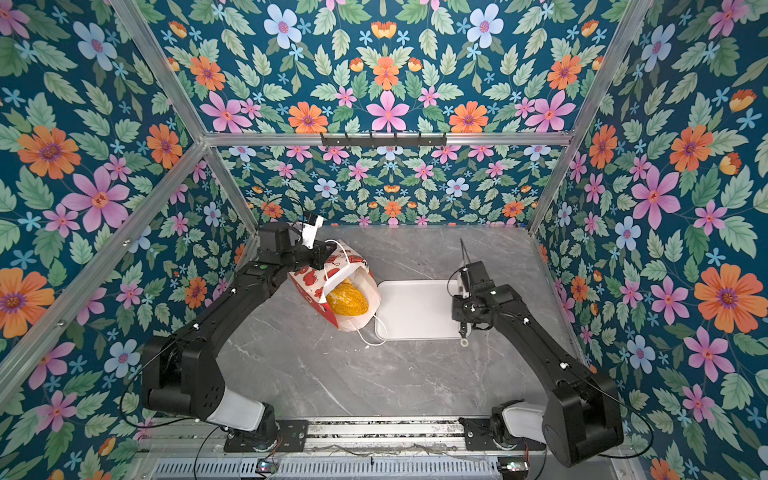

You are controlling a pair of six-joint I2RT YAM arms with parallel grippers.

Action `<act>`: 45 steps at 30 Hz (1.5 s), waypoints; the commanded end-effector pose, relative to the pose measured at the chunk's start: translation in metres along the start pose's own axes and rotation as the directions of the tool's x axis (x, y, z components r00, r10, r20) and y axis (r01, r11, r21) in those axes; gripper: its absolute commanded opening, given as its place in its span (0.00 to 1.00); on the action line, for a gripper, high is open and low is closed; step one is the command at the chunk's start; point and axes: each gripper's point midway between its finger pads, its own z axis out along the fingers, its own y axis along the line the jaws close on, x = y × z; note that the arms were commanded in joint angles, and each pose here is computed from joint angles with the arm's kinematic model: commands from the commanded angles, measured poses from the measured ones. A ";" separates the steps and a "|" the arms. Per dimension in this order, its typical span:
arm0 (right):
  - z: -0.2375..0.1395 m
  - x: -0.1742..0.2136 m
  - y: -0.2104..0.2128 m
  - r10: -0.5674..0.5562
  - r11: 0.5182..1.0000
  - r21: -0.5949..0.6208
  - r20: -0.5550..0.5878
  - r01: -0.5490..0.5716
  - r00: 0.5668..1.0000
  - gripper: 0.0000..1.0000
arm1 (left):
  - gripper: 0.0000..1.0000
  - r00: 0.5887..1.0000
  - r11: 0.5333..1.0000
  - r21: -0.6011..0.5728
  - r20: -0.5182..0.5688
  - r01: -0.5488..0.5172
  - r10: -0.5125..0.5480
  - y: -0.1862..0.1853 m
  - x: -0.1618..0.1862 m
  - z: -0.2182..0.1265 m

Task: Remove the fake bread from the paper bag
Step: 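Lower the right gripper and grasp the metal tongs by the handle, then move the tongs with the right gripper into the bag mouth toward the bread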

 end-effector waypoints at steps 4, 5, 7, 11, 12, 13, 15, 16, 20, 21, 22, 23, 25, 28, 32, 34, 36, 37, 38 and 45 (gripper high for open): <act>-0.027 0.062 0.087 -0.465 0.872 -0.201 -0.054 0.447 0.884 0.22 | 0.00 1.000 1.000 -0.001 0.025 -0.003 0.003 -0.001 -0.007 -0.002; -0.029 0.071 0.095 -0.509 0.844 -0.223 -0.052 0.487 0.859 0.22 | 0.00 1.000 1.000 -0.002 0.025 -0.002 0.002 -0.001 -0.007 -0.002; -0.029 0.080 0.102 -0.541 0.821 -0.251 -0.057 0.512 0.839 0.21 | 0.00 1.000 1.000 -0.004 0.023 0.001 -0.001 -0.001 -0.007 -0.003; -0.026 0.091 0.112 -0.568 0.790 -0.316 -0.055 0.525 0.821 0.21 | 0.00 1.000 1.000 -0.009 0.015 0.001 -0.001 -0.001 -0.004 -0.004; -0.025 0.091 0.114 -0.572 0.784 -0.326 -0.048 0.529 0.819 0.21 | 0.00 1.000 1.000 -0.012 0.012 0.000 0.000 0.000 -0.004 -0.005; -0.022 0.092 0.116 -0.578 0.777 -0.333 -0.044 0.533 0.815 0.21 | 0.00 1.000 1.000 -0.011 0.008 -0.001 0.001 0.000 -0.003 -0.005; -0.019 0.091 0.122 -0.595 0.761 -0.349 -0.041 0.547 0.802 0.21 | 0.00 1.000 1.000 -0.015 0.000 0.001 -0.001 0.001 0.000 -0.003; -0.017 0.092 0.126 -0.610 0.750 -0.355 -0.047 0.557 0.791 0.21 | 0.00 1.000 1.000 -0.015 -0.002 0.003 -0.003 0.002 0.001 -0.003; -0.005 0.086 0.136 -0.653 0.723 -0.345 -0.062 0.598 0.755 0.21 | 0.00 1.000 1.000 -0.004 -0.011 0.008 -0.008 0.000 0.004 0.000; -0.001 0.083 0.138 -0.662 0.718 -0.336 -0.060 0.609 0.747 0.21 | 0.00 1.000 1.000 -0.003 -0.014 0.011 -0.011 0.001 0.005 0.001; 0.002 0.079 0.140 -0.668 0.714 -0.328 -0.054 0.618 0.742 0.21 | 0.00 1.000 1.000 -0.004 -0.014 0.012 -0.012 0.001 0.005 0.001; 0.005 0.074 0.141 -0.676 0.709 -0.316 -0.050 0.630 0.736 0.23 | 0.00 1.000 1.000 -0.003 -0.014 0.012 -0.012 0.001 0.005 0.001; 0.012 0.067 0.143 -0.685 0.707 -0.288 -0.050 0.646 0.727 0.24 | 0.00 1.000 1.000 -0.003 -0.014 0.010 -0.010 0.000 0.005 0.001; 0.021 0.057 0.147 -0.699 0.698 -0.263 -0.048 0.667 0.713 0.27 | 0.00 1.000 1.000 0.001 -0.011 0.007 -0.007 -0.001 0.004 -0.001; 0.030 0.049 0.156 -0.710 0.686 -0.256 -0.031 0.681 0.704 0.29 | 0.00 1.000 1.000 0.002 -0.012 0.006 -0.006 -0.001 0.004 -0.001; 0.035 0.044 0.158 -0.712 0.685 -0.242 -0.024 0.687 0.701 0.29 | 0.00 1.000 1.000 0.006 -0.013 0.006 -0.006 -0.002 0.004 0.000; 0.040 0.039 0.159 -0.710 0.686 -0.240 -0.016 0.687 0.704 0.30 | 0.00 1.000 1.000 0.008 -0.017 0.007 -0.007 -0.001 0.006 0.001; 0.042 0.038 0.159 -0.709 0.687 -0.239 -0.019 0.686 0.705 0.32 | 0.00 1.000 1.000 0.009 -0.016 0.006 -0.006 -0.002 0.005 0.001; 0.044 0.036 0.159 -0.711 0.686 -0.237 -0.019 0.687 0.703 0.34 | 0.00 1.000 1.000 0.010 -0.018 0.007 -0.007 -0.002 0.006 0.001; 0.054 0.023 0.149 -0.709 0.693 -0.209 -0.023 0.690 0.705 0.39 | 0.00 1.000 1.000 0.013 -0.020 0.005 -0.005 -0.002 0.007 0.001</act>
